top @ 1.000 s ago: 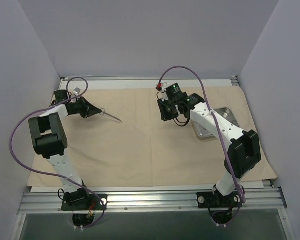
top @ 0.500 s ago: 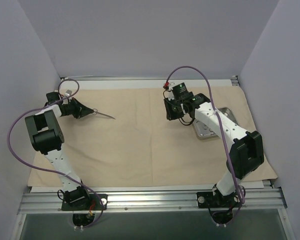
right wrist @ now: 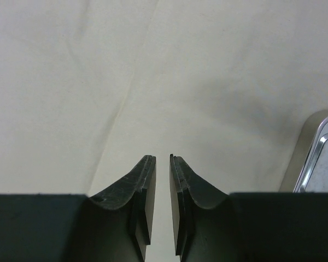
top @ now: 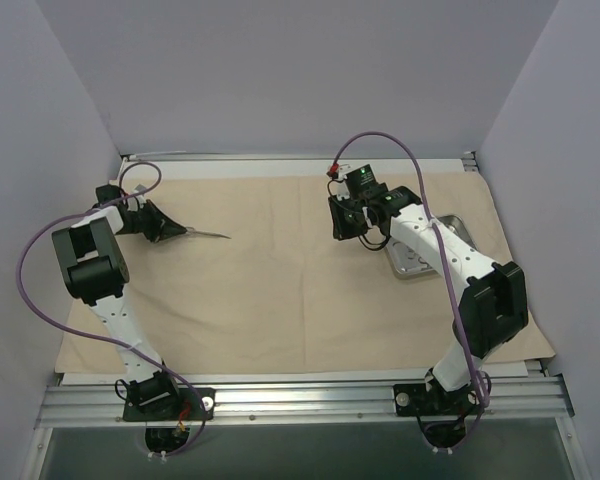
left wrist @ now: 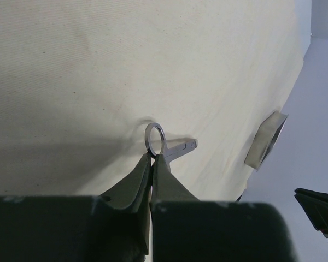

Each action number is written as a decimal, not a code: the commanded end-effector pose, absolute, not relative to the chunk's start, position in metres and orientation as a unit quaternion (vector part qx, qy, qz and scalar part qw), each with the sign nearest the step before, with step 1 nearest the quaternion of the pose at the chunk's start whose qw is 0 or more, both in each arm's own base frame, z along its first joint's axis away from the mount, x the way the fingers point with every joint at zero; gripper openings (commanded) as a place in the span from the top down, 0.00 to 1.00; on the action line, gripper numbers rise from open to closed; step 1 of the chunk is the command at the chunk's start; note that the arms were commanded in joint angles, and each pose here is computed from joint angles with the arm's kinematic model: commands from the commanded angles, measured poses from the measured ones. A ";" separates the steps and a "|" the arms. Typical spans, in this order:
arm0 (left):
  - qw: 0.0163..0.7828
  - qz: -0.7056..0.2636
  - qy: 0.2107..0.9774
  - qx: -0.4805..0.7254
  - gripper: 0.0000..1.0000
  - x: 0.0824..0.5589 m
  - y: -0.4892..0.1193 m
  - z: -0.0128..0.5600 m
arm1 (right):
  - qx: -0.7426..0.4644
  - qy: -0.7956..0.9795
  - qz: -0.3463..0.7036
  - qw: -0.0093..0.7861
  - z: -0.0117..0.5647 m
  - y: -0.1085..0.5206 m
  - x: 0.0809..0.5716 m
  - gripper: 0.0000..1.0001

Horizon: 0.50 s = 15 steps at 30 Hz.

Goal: Open and lay out the surgical kit
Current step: Place the medical item in the surgical kit.

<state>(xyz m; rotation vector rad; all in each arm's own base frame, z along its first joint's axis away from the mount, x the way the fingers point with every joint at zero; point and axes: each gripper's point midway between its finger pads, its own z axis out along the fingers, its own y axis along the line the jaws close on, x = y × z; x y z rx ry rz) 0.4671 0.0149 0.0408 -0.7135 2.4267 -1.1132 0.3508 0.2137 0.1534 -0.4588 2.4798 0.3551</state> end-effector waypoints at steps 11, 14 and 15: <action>0.174 -0.341 0.887 -0.257 0.66 0.462 0.032 0.023 | -0.156 0.930 0.144 0.301 0.159 0.212 0.355 0.83; 0.178 -0.330 0.889 -0.263 0.62 0.462 0.040 0.028 | -0.151 0.929 0.150 0.303 0.161 0.213 0.358 0.83; 0.170 -0.328 0.889 -0.270 0.60 0.459 0.041 0.027 | -0.149 0.929 0.151 0.303 0.161 0.213 0.359 0.83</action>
